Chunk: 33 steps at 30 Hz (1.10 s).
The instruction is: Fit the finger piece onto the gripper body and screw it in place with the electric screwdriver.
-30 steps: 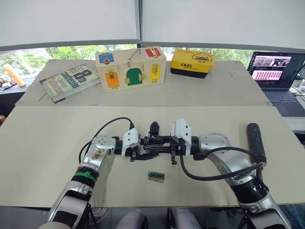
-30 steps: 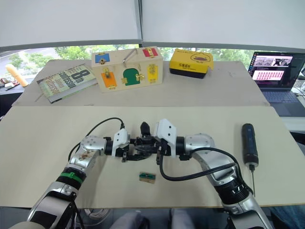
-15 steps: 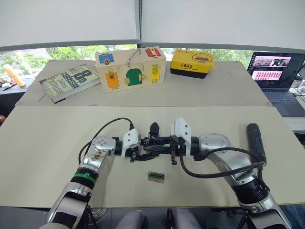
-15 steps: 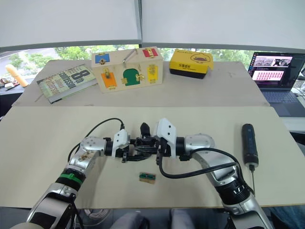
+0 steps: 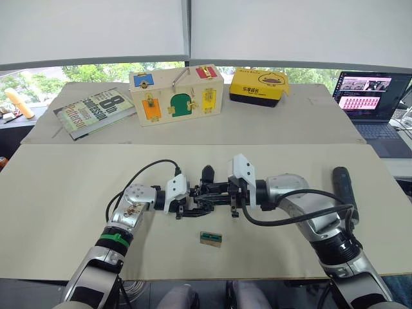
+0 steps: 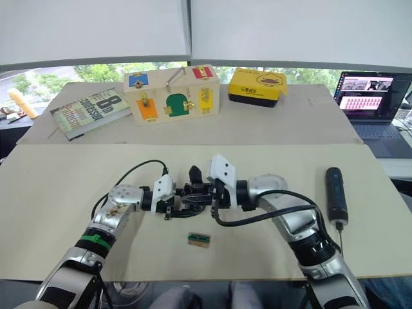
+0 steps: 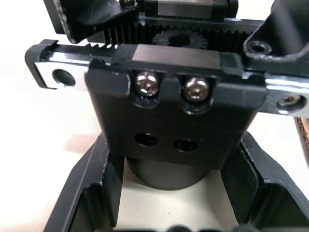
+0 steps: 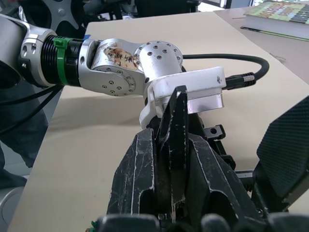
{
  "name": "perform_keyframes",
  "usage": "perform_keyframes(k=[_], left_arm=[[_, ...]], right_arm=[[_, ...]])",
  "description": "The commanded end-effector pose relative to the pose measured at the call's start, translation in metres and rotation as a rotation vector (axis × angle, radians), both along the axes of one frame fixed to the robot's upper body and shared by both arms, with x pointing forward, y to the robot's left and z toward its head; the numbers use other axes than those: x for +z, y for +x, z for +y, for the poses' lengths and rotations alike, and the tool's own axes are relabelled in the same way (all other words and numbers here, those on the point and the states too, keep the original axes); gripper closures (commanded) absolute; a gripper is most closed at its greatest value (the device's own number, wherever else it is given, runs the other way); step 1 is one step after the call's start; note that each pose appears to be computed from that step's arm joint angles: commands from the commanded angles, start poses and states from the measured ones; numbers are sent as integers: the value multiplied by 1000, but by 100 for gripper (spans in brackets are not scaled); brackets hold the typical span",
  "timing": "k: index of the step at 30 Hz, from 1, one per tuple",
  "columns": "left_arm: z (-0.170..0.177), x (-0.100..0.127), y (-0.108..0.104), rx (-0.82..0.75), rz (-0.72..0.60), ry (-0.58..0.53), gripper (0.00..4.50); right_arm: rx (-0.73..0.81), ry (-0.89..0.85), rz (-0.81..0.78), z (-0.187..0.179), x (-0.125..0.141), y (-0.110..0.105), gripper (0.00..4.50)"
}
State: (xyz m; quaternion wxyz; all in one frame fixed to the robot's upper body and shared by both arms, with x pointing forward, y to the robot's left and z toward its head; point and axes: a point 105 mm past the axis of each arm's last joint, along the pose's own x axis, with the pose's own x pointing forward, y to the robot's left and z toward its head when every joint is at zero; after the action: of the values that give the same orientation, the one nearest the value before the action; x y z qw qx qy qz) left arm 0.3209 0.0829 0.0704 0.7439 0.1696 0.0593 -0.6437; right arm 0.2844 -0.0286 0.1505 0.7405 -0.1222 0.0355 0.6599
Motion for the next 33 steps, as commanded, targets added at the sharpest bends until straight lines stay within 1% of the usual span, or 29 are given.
perform_keyframes(k=[1,8,10,13,15,18,19,27,33], left_arm=[[-1,-12,-8,-22,40,33,222],[-1,-12,-9,-19,40,28,222],[-1,-12,-9,-19,42,27,222],[-1,-12,-9,-18,44,26,222],[-1,-12,-9,-18,44,26,222],[-1,-13,-10,-17,48,23,222],[-1,-13,-11,-17,48,23,222],[-1,-13,-11,-17,50,22,222],[0,-13,-11,-12,50,21,222]], right_arm=[[-61,-125,69,-12,-34,8,413],[-95,-178,104,-13,-41,13,413],[-92,-220,62,-13,-44,14,413],[-84,-190,142,-10,-42,9,413],[-79,-196,154,-10,-42,7,413],[-92,-179,244,-15,-52,3,413],[-96,-177,251,-16,-54,3,413],[-99,-207,203,-21,-54,8,413],[-75,-198,151,-12,-40,8,413]])
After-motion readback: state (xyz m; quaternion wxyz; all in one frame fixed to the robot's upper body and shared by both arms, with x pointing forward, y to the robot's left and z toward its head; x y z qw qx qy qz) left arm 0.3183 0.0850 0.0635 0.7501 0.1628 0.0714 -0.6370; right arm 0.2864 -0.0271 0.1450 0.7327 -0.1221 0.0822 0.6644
